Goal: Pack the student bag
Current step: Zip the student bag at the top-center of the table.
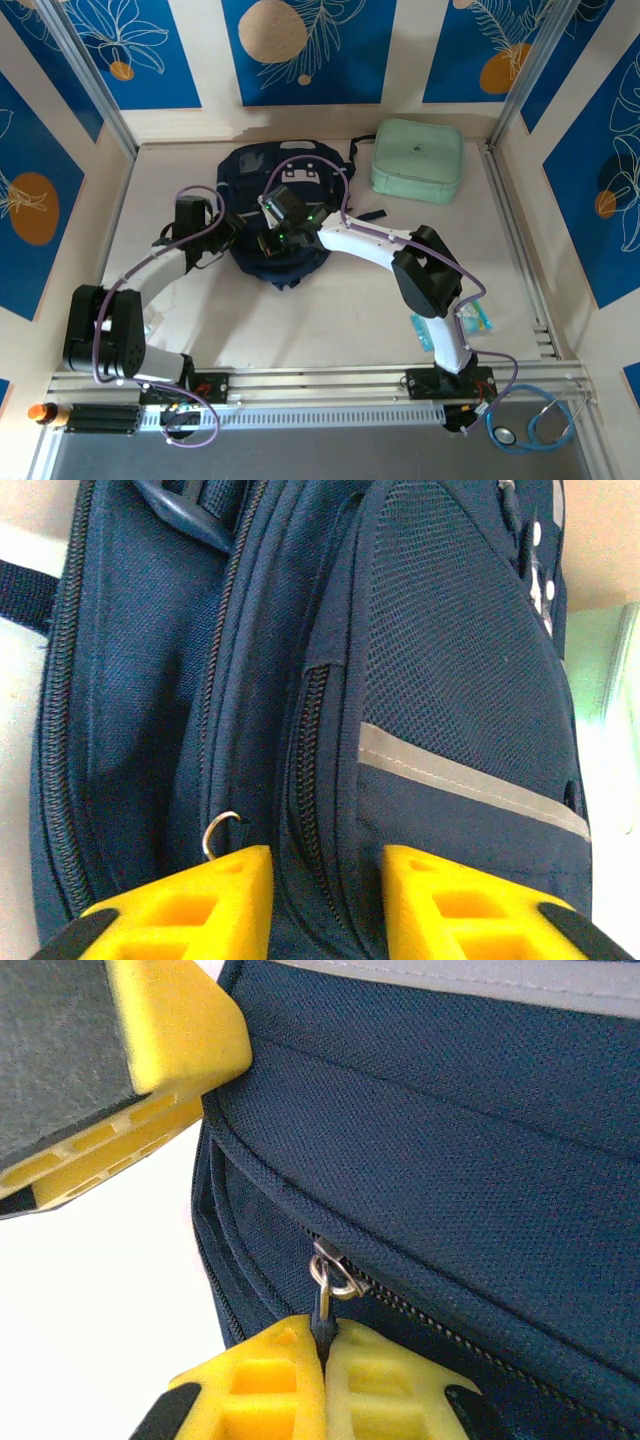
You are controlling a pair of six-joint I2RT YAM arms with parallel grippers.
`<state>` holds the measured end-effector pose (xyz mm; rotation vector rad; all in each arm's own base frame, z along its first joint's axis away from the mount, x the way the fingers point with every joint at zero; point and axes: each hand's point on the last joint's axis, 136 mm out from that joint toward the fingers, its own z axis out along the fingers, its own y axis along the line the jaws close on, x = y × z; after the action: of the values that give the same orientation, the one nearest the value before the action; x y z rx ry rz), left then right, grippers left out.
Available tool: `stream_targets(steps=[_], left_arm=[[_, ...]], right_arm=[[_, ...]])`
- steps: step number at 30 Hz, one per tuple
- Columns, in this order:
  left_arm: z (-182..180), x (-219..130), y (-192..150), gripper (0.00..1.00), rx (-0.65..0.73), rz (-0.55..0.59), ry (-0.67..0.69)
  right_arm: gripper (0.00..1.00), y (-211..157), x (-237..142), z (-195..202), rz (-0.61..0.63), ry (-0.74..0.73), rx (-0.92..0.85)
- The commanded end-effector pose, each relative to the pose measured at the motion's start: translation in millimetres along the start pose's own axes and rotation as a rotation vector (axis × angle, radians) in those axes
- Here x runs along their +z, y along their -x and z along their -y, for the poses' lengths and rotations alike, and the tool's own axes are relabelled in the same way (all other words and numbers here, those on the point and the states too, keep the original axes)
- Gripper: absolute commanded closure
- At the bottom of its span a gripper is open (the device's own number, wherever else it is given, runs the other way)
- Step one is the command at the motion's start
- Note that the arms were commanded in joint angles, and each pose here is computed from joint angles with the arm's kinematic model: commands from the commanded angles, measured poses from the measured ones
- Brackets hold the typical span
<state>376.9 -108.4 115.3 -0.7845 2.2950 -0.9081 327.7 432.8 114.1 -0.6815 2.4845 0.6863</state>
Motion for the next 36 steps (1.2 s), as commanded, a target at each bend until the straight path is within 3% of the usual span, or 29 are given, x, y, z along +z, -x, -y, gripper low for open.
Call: stream_targets(steps=[1,6,13,20,28,36], left_arm=[[9,9,0,0.72,0.002,-0.013,-0.041],[19,13,9,0.85,0.019,0.000,-0.063],[15,13,16,1.00,0.055,0.010,-0.031],[7,11,19,1.00,0.048,0.013,-0.023],[3,4,25,1.00,0.054,0.014,-0.022],[-1,-5,31,0.97,0.060,0.007,-0.013]], right_arm=[[1.00,8,-7,-24,0.018,0.081,-0.018],[1.00,2,-7,-17,0.000,0.045,-0.009],[1.00,-26,-26,30,-0.006,-0.120,0.025],[1.00,-44,-53,92,-0.007,-0.242,0.100],[1.00,-38,-76,132,-0.001,-0.305,0.047],[1.00,-14,-75,101,0.024,-0.159,-0.045]])
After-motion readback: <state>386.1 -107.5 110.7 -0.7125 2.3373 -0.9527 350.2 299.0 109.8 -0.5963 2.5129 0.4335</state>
